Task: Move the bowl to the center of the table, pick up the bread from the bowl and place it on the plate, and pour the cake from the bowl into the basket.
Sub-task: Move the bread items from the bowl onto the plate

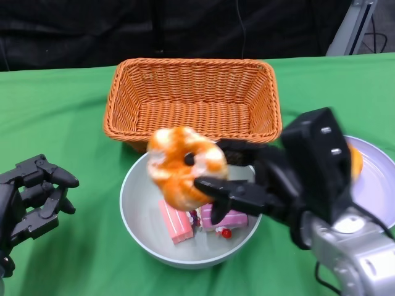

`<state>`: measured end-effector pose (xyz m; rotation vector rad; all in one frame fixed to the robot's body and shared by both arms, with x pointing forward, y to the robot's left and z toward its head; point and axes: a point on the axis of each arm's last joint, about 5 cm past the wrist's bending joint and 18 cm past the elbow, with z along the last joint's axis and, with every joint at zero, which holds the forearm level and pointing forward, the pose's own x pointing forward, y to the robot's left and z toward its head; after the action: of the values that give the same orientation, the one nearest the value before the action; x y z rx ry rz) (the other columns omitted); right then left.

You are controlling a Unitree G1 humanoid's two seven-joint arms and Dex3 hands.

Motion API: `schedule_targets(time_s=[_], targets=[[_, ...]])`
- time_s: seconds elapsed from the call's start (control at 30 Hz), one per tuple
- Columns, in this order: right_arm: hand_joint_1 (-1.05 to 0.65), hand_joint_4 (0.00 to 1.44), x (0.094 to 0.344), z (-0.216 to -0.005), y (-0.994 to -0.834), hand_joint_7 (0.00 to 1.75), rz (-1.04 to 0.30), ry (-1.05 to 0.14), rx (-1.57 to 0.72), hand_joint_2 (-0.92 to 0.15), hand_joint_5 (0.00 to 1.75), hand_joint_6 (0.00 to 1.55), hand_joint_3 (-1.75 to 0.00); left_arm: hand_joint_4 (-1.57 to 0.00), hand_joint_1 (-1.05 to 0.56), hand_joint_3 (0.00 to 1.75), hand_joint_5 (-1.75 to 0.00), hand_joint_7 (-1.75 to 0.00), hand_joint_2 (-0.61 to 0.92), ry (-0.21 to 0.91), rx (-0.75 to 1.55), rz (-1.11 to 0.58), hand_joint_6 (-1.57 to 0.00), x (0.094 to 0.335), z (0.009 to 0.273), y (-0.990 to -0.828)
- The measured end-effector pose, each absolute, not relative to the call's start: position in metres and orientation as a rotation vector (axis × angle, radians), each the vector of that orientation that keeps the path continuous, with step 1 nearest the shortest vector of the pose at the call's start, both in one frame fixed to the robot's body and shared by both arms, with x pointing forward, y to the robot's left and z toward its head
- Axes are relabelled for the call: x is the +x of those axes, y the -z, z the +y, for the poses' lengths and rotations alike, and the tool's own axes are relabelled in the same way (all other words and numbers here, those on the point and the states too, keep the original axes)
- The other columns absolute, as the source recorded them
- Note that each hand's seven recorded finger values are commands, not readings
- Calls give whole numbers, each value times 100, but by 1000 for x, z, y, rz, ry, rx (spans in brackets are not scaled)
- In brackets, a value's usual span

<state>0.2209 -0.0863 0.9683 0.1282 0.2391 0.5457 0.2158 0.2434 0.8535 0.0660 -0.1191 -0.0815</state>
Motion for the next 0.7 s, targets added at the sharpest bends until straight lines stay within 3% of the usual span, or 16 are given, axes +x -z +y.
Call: schedule_targets(time_s=[0.3,0.5,0.7], targets=[[-23,72,213,-117,-971,133,244,-472,197,-92,160,65,-29,-74,1,74,-149,-115,75,82,68,-121,-80,216,244,-854],[-21,73,208,-143,-968,133,235,-374,236,-92,160,66,-34,-72,1,73,-150,-115,75,78,76,-122,-79,216,247,-855],[-17,67,199,-172,-963,137,245,-265,237,-92,172,59,-46,-73,3,75,-150,-116,75,73,70,-123,-79,215,248,-855]])
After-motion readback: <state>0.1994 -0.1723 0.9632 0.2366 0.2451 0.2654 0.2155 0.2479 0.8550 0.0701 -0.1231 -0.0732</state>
